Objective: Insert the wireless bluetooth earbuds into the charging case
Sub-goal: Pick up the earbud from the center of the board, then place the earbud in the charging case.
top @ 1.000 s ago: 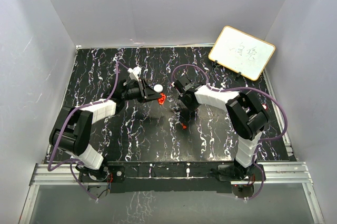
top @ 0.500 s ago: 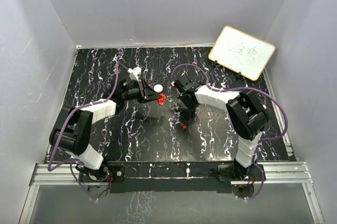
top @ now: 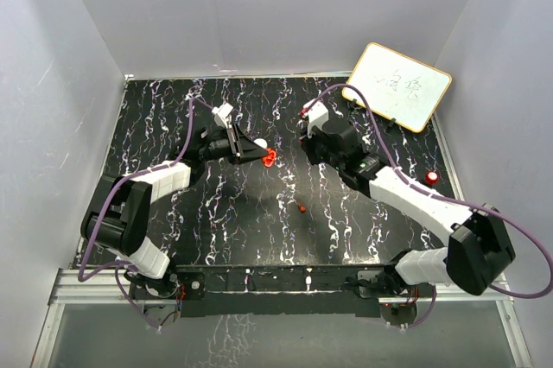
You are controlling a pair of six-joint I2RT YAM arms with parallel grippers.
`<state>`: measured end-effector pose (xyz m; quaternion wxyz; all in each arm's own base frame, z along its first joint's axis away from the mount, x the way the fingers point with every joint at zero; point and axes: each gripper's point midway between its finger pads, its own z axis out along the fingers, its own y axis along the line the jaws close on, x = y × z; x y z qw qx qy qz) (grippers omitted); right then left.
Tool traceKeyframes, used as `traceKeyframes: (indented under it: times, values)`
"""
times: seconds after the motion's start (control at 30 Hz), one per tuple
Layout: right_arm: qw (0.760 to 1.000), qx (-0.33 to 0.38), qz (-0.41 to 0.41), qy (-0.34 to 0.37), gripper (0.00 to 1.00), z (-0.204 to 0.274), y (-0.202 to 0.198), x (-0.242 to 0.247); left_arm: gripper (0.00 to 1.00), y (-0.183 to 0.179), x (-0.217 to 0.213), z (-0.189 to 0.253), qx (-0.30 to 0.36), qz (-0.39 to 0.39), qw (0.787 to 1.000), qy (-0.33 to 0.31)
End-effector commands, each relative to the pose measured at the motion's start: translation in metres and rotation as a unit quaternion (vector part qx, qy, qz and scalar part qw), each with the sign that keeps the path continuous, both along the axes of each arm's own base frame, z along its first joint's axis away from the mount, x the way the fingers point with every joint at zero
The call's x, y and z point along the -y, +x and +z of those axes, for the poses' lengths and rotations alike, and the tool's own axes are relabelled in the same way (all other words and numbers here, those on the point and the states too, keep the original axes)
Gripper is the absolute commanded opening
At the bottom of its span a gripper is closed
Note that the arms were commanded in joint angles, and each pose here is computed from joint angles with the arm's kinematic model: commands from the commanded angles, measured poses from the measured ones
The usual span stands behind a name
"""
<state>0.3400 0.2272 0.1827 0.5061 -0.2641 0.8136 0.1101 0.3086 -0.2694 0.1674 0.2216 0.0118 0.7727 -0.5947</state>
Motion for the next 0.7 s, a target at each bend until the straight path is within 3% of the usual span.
traceKeyframes:
  times: [0.0, 0.33, 0.67]
  values:
    - [0.988, 0.075, 0.066, 0.117, 0.0, 0.047, -0.003, -0.036, 0.0, 0.002, 0.008, 0.035, 0.017, -0.018, 0.999, -0.043]
    - [0.965, 0.138, 0.102, 0.199, 0.0, 0.066, -0.014, -0.049, 0.0, 0.006, 0.008, 0.041, 0.001, -0.005, 0.998, -0.064]
    - [0.955, 0.164, 0.134, 0.207, 0.0, 0.073, -0.026, -0.068, 0.0, 0.004, 0.008, 0.037, -0.002, -0.004, 0.998, -0.067]
